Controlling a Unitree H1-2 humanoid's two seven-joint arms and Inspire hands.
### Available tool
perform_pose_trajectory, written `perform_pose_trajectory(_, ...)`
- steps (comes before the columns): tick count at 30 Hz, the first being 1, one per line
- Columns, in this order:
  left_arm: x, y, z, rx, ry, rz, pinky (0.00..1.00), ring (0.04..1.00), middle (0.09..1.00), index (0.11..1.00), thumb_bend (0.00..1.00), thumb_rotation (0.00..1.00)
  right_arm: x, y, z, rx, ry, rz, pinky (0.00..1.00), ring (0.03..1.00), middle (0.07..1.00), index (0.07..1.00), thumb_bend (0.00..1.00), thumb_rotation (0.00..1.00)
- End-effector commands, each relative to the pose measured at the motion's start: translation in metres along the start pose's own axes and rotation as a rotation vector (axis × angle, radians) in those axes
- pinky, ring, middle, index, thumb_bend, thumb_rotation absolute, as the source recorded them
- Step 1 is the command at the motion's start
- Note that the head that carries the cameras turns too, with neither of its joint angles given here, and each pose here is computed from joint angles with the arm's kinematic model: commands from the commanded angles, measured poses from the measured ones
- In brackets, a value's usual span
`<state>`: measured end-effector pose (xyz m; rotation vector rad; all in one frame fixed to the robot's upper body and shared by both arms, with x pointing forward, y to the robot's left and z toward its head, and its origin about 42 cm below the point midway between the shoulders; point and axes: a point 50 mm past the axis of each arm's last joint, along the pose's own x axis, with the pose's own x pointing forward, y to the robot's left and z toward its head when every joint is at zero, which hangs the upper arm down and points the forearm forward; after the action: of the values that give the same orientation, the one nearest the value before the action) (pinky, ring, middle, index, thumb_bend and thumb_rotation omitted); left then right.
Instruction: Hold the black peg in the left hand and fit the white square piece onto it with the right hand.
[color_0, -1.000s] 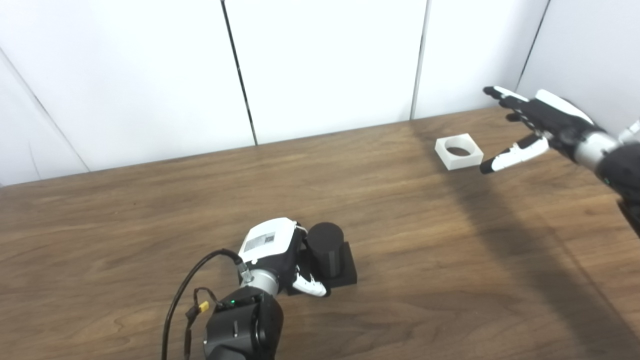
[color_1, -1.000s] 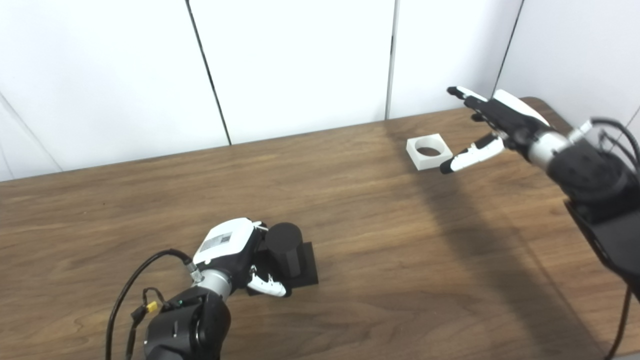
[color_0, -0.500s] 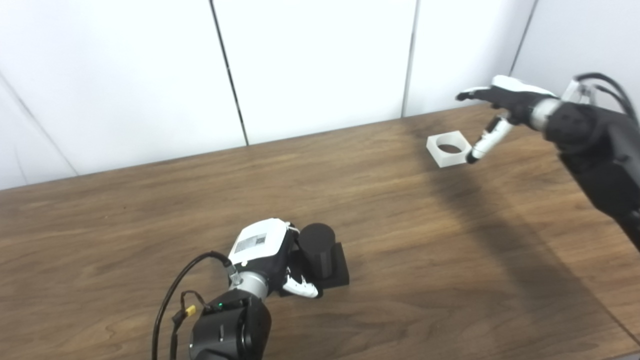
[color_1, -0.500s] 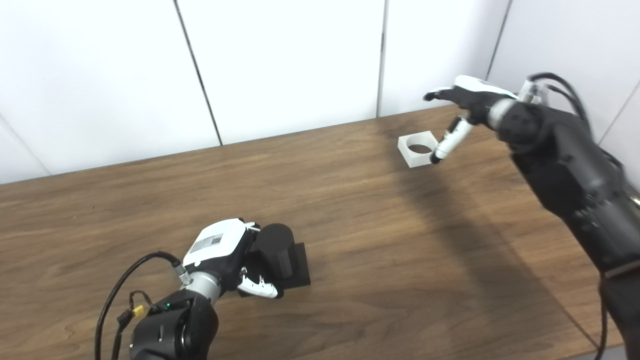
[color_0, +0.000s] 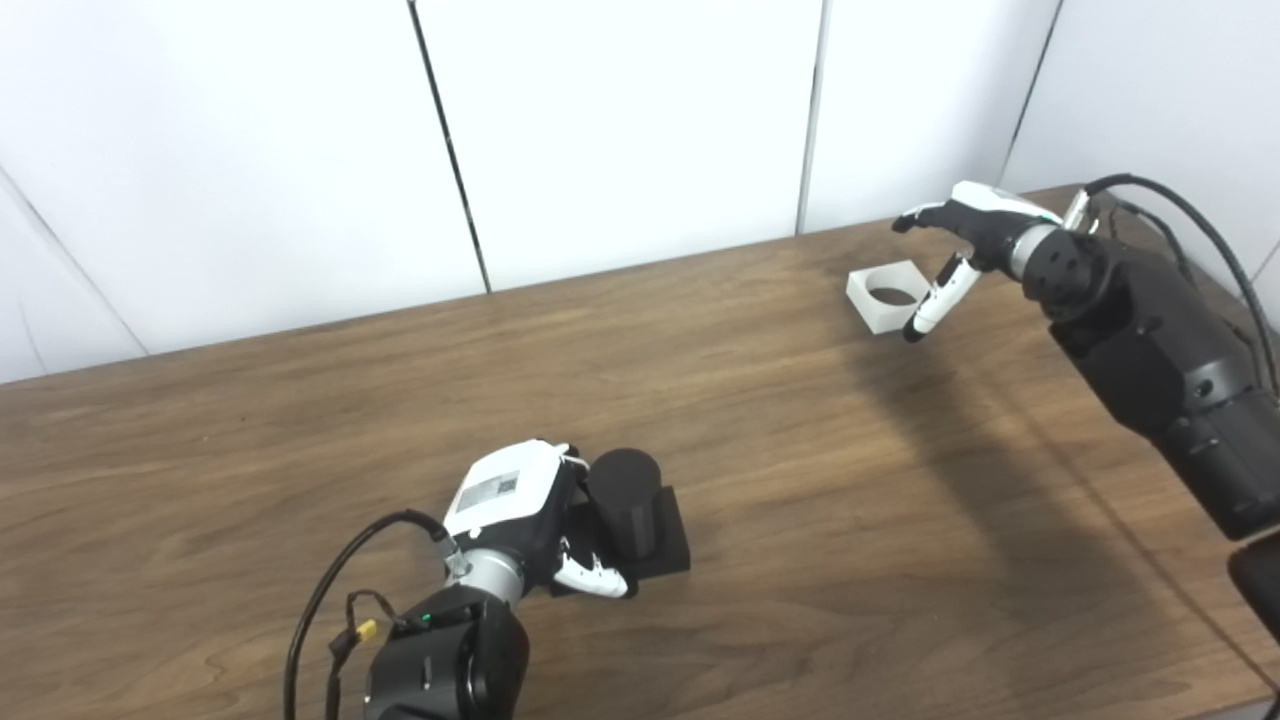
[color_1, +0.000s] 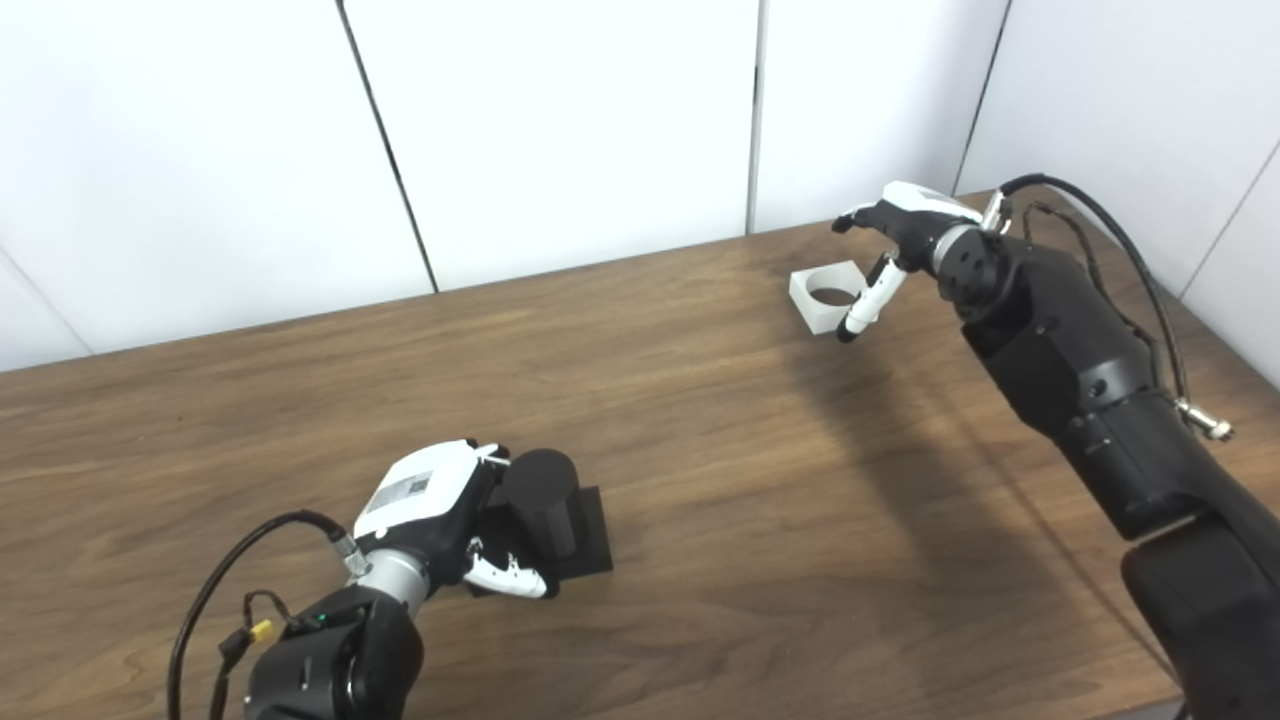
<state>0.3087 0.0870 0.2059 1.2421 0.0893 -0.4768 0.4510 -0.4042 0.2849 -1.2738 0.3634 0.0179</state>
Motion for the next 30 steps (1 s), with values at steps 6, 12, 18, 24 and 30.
perform_pose_trajectory(6, -0.003, -0.011, -0.015, 0.042, 0.059, -0.048, 1.00, 1.000, 0.927, 0.489, 0.51, 0.06, 0.010, -0.029, 0.017, -0.104, -0.001, -0.059, 1.00, 1.000, 0.968, 0.896, 0.91, 0.13)
perform_pose_trajectory(12, -0.005, -0.012, -0.015, 0.039, 0.062, -0.051, 1.00, 1.000, 0.932, 0.491, 0.51, 0.06, 0.018, -0.029, 0.015, -0.127, 0.010, -0.049, 1.00, 1.000, 0.967, 0.897, 0.93, 0.13)
perform_pose_trajectory(18, -0.007, -0.012, -0.013, 0.017, 0.063, -0.047, 1.00, 1.000, 0.935, 0.489, 0.51, 0.06, 0.023, -0.029, 0.017, -0.138, 0.012, -0.043, 1.00, 1.000, 0.963, 0.895, 0.94, 0.14)
perform_pose_trajectory(24, -0.008, -0.014, -0.011, 0.010, 0.064, -0.042, 1.00, 1.000, 0.938, 0.490, 0.51, 0.06, 0.028, -0.024, 0.017, -0.171, 0.007, -0.056, 1.00, 0.993, 0.939, 0.854, 0.92, 0.17)
perform_pose_trajectory(30, -0.009, -0.014, -0.009, 0.009, 0.068, -0.043, 1.00, 1.000, 0.936, 0.490, 0.51, 0.06, 0.031, -0.020, 0.018, -0.196, -0.003, -0.059, 1.00, 0.979, 0.918, 0.768, 0.88, 0.19)
